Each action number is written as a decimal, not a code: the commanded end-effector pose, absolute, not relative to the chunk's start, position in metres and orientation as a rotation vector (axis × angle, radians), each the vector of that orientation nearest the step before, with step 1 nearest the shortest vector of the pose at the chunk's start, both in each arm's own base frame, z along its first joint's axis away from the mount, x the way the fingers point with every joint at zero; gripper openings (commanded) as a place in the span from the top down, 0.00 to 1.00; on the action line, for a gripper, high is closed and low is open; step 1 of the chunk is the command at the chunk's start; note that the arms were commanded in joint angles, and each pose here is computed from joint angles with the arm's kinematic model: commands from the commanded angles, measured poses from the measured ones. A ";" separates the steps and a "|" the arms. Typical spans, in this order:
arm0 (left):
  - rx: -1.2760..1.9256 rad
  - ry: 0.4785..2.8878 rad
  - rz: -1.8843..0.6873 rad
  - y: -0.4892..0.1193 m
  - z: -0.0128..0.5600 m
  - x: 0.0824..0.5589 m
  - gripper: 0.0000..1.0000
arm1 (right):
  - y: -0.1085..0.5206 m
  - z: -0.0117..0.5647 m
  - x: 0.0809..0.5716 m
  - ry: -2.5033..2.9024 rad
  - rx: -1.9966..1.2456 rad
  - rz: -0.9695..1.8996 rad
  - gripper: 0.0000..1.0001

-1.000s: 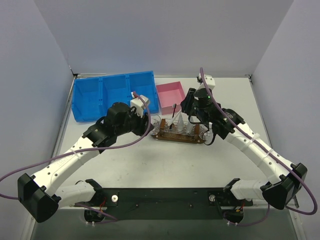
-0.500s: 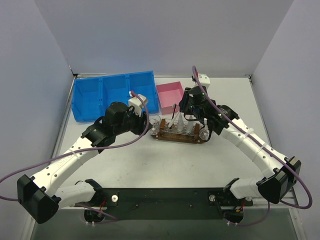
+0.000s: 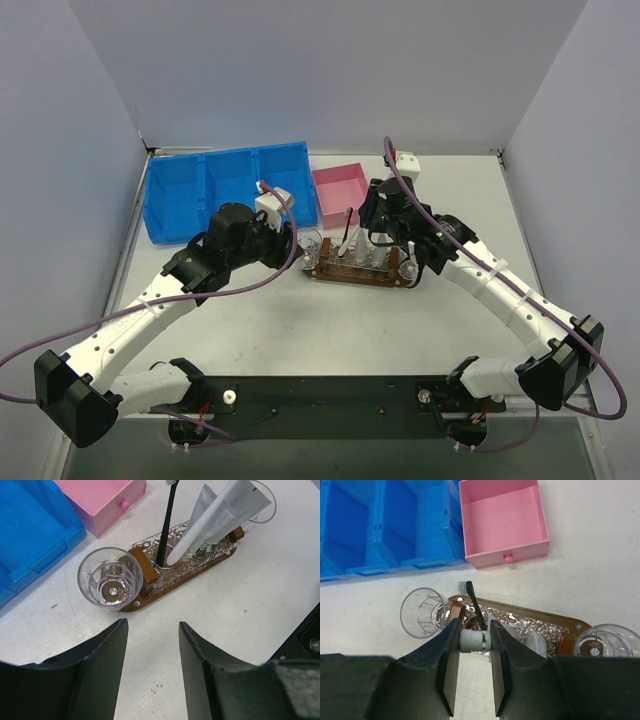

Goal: Prepare toiletry sets of a toothbrush and toothpaste on the tray

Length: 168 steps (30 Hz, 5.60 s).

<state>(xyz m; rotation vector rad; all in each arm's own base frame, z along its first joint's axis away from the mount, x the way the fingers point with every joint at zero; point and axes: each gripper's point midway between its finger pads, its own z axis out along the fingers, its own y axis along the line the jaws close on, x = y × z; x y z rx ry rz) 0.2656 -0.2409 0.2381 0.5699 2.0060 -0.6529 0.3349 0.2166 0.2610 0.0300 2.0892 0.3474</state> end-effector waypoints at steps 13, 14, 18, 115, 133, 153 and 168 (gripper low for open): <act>0.542 1.966 -0.727 -0.248 0.251 0.266 0.45 | 0.199 0.275 0.317 1.892 0.175 0.372 1.00; 0.544 1.967 -0.731 -0.249 0.250 0.265 0.45 | 0.198 0.276 0.317 1.887 0.177 0.368 1.00; 0.540 1.975 -0.738 -0.250 0.248 0.264 0.45 | 0.197 0.280 0.311 1.854 0.187 0.363 1.00; 0.528 2.011 -0.778 -0.252 0.239 0.258 0.45 | 0.201 0.178 0.291 1.995 0.430 0.231 0.88; 0.522 2.012 -0.775 -0.251 0.238 0.258 0.45 | 0.202 0.181 0.291 2.020 0.422 0.224 0.59; 0.521 2.012 -0.769 -0.251 0.238 0.259 0.45 | 0.202 0.195 0.290 2.018 0.394 0.229 0.44; 0.524 2.009 -0.770 -0.250 0.239 0.258 0.44 | 0.182 0.212 0.286 1.989 0.418 0.162 0.39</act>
